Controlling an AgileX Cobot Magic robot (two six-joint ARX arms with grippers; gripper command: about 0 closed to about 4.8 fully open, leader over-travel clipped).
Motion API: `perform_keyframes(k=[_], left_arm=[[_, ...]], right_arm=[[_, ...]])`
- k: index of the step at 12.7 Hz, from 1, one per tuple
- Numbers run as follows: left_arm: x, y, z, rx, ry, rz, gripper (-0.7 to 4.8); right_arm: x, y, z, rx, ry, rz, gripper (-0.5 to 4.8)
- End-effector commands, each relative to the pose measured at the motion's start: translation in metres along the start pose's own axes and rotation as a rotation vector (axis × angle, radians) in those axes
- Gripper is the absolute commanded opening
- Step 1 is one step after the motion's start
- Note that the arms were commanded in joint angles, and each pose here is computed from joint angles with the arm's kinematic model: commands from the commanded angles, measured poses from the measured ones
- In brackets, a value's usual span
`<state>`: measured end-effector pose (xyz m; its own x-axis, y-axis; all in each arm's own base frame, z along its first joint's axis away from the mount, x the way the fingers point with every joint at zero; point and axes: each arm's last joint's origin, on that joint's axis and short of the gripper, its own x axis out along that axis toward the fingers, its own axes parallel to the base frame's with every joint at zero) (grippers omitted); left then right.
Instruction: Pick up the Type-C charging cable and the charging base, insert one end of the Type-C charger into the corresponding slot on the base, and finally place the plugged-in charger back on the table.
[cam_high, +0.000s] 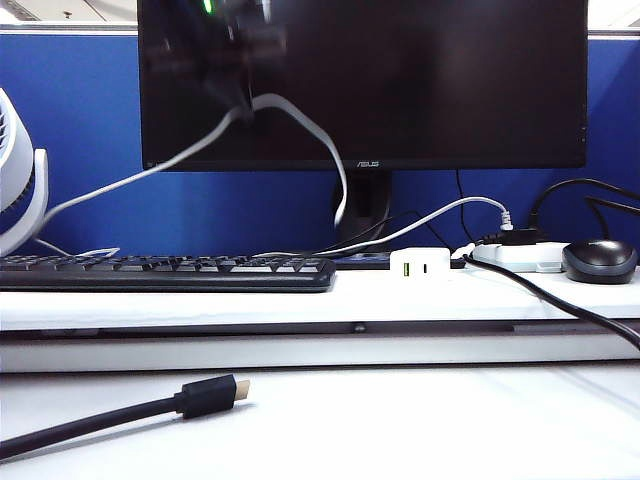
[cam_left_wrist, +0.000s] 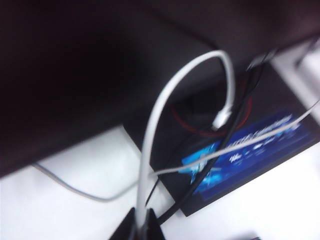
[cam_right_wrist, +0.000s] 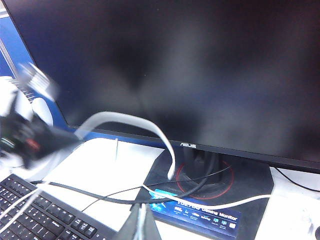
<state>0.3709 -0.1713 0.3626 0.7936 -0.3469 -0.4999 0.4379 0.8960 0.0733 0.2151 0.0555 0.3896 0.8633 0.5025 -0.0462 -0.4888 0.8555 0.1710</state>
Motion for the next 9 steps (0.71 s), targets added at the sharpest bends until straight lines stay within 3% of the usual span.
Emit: perform_keyframes(k=[1,3,9], left_arm=[[-0.030,-0.001,0.009,-0.002,-0.027,-0.068,0.33],[-0.051,-0.001,0.009,0.002,0.015,-0.094,0.33],[-0.052,0.001,-0.030,0.174,0.420,-0.027,0.33]], right_arm=[[-0.002,0.002,0.004,-0.007,-0.021,0.008,-0.01],[-0.002,0.002,0.004,-0.006,-0.019,0.008,-0.01],[-0.002,0.001,0.001,0.002,0.005,0.003,-0.01]])
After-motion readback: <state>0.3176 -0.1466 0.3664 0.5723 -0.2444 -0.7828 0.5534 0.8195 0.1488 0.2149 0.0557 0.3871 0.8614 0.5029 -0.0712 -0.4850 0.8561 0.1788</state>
